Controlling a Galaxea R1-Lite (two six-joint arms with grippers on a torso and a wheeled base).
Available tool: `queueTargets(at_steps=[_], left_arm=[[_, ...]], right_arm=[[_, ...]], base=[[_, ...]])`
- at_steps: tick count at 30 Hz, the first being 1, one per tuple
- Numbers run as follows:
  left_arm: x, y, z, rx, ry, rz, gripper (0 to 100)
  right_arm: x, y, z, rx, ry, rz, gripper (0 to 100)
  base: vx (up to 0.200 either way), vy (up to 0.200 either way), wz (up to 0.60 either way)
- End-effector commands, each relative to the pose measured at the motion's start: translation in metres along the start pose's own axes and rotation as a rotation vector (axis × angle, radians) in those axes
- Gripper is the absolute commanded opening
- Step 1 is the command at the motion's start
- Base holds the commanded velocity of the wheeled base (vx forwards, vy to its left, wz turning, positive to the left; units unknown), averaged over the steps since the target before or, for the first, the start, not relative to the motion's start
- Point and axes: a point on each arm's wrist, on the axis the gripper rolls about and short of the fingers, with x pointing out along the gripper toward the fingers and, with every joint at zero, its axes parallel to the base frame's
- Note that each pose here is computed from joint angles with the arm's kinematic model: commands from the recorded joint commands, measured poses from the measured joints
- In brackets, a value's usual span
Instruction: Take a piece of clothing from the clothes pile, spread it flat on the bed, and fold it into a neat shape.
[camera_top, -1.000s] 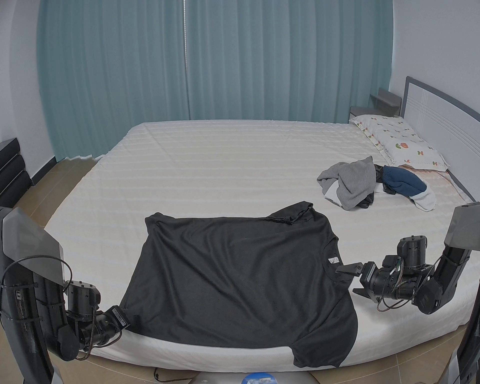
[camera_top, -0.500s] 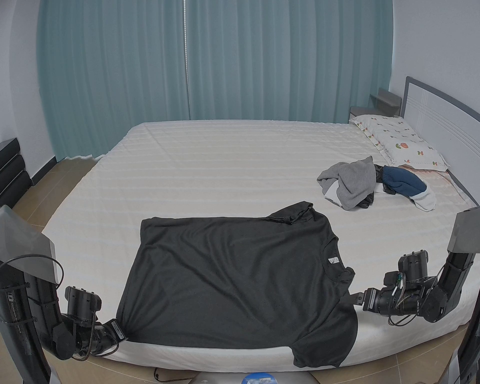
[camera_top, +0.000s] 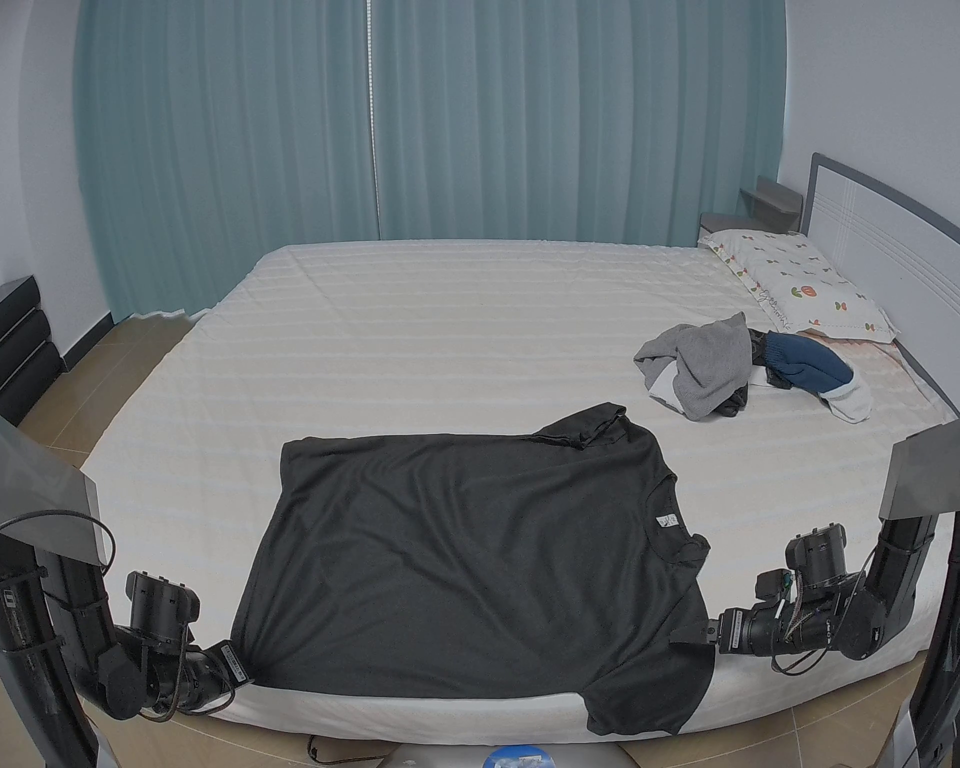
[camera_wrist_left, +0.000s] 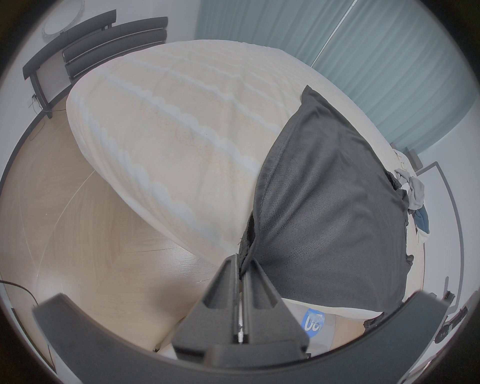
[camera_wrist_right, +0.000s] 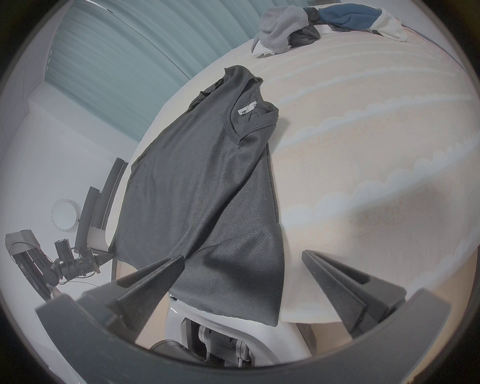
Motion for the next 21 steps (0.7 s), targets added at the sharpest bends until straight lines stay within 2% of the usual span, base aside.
queueTargets(at_steps=[1,12,17,21], left_arm=[[-0.001,0.003,-0.003,0.0,0.014,0.011,0],[-0.001,0.003,-0.003,0.0,0.016,0.012,0],[-0.001,0.003,-0.004,0.008,0.029,0.013,0],[-0.002,0.004,-0.005,0.01,0.038,0.019,0]], right_arm=[[0.007,-0.004,-0.006,0.002,0.018,-0.008,0],[-0.011,-0.005,-0.016,-0.051,0.024,-0.036,0],[-0.027,-0.004,-0.019,-0.116,0.04,-0.14,0],[-0.031,-0.007,-0.023,-0.149,0.089,-0.16,0]], base=[[0.0,0.0,0.0],[0.0,0.0,0.0],[0.0,0.0,0.0],[0.0,0.0,0.0]])
